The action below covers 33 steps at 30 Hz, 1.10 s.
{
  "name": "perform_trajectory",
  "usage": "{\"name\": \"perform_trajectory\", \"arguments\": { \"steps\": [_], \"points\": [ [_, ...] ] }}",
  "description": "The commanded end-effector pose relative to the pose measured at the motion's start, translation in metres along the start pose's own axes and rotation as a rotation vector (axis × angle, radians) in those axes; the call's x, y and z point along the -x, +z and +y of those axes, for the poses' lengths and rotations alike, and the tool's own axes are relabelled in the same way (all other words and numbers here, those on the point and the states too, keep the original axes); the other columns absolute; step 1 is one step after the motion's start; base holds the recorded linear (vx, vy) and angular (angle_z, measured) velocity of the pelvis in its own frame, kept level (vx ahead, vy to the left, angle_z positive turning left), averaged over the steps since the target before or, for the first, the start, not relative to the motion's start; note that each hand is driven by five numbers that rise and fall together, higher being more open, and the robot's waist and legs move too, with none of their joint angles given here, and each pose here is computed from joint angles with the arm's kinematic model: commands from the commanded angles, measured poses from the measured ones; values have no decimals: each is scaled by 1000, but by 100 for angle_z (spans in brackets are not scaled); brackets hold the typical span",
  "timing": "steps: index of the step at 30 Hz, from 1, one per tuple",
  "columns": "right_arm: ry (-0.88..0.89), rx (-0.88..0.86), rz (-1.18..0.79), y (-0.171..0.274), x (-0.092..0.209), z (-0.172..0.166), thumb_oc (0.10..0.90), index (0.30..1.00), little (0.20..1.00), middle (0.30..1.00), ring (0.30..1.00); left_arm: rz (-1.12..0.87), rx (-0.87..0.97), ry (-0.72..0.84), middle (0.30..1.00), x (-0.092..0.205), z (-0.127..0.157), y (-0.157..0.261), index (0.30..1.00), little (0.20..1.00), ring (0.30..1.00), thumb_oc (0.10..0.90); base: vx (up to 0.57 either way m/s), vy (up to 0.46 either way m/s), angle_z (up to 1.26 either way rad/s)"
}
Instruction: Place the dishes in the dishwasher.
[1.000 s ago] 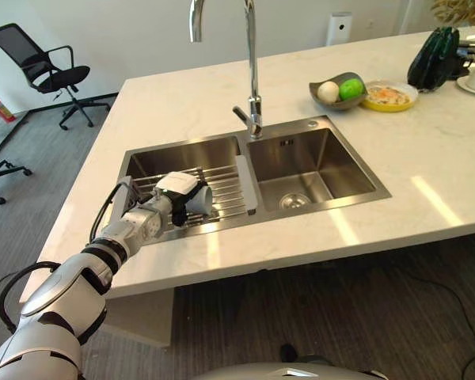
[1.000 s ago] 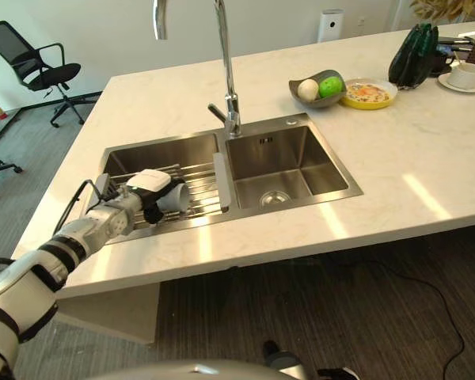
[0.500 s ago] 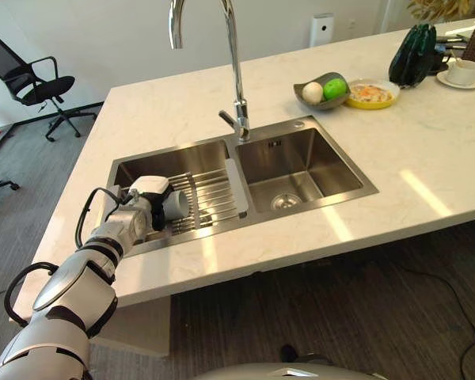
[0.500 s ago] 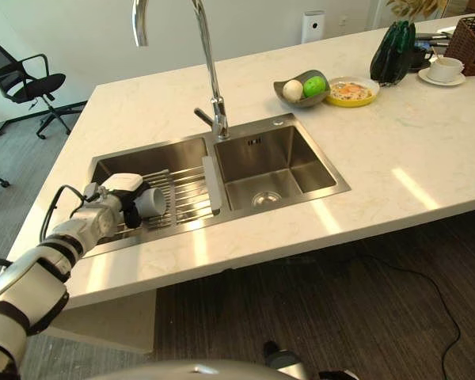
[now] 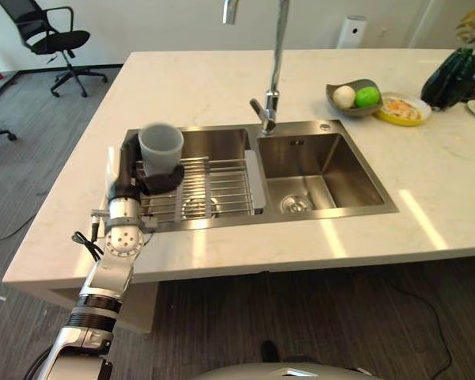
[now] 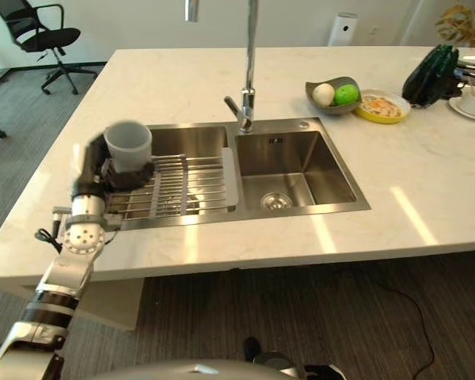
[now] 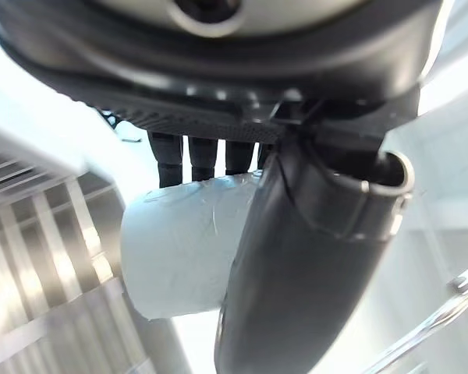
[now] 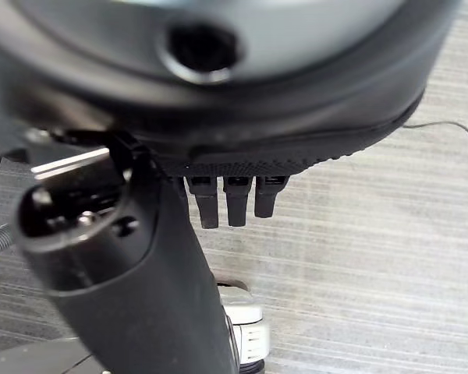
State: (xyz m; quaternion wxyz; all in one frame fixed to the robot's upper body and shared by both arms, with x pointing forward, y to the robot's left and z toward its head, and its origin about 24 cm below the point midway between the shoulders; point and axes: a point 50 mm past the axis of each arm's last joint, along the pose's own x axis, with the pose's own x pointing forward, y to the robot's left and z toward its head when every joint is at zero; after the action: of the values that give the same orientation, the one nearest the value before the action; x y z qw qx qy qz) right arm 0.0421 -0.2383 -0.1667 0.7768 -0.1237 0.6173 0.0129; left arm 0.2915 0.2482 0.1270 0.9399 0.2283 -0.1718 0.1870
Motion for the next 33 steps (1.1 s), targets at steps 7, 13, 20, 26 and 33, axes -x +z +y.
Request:
{"name": "perform_trajectory", "arguments": {
  "steps": [7, 13, 20, 26, 33],
  "points": [
    [-43, 28, -12, 12, -2, -15, 800, 900, 900, 900, 900, -312, -79, 175, 300, -15, 49, 50, 300, 300, 300, 400, -17, -19, 11],
    [-149, 142, -211, 85, 1, -47, 800, 900, 900, 900, 900, -253, -107, 154, 300, 35, 59, 34, 300, 300, 300, 400, -263, -171, 112],
    [-208, 23, -97, 44, 3, -63, 800, 900, 900, 900, 900, -394, -74, 121, 300, 24, 45, 65, 300, 300, 300, 400, -199, -39, 316],
    [-172, -138, -128, 46, -2, -32, 800, 900, 900, 900, 900, -448, -34, 57, 300, 24, 32, 78, 300, 300, 300, 400, -84, 265, 165],
    [-113, -276, -242, 73, -3, -12, 800, 900, 900, 900, 900, -424, -38, -122, 300, 23, 2, 72, 300, 300, 300, 400, 91, 222, 95]
  ]
}}
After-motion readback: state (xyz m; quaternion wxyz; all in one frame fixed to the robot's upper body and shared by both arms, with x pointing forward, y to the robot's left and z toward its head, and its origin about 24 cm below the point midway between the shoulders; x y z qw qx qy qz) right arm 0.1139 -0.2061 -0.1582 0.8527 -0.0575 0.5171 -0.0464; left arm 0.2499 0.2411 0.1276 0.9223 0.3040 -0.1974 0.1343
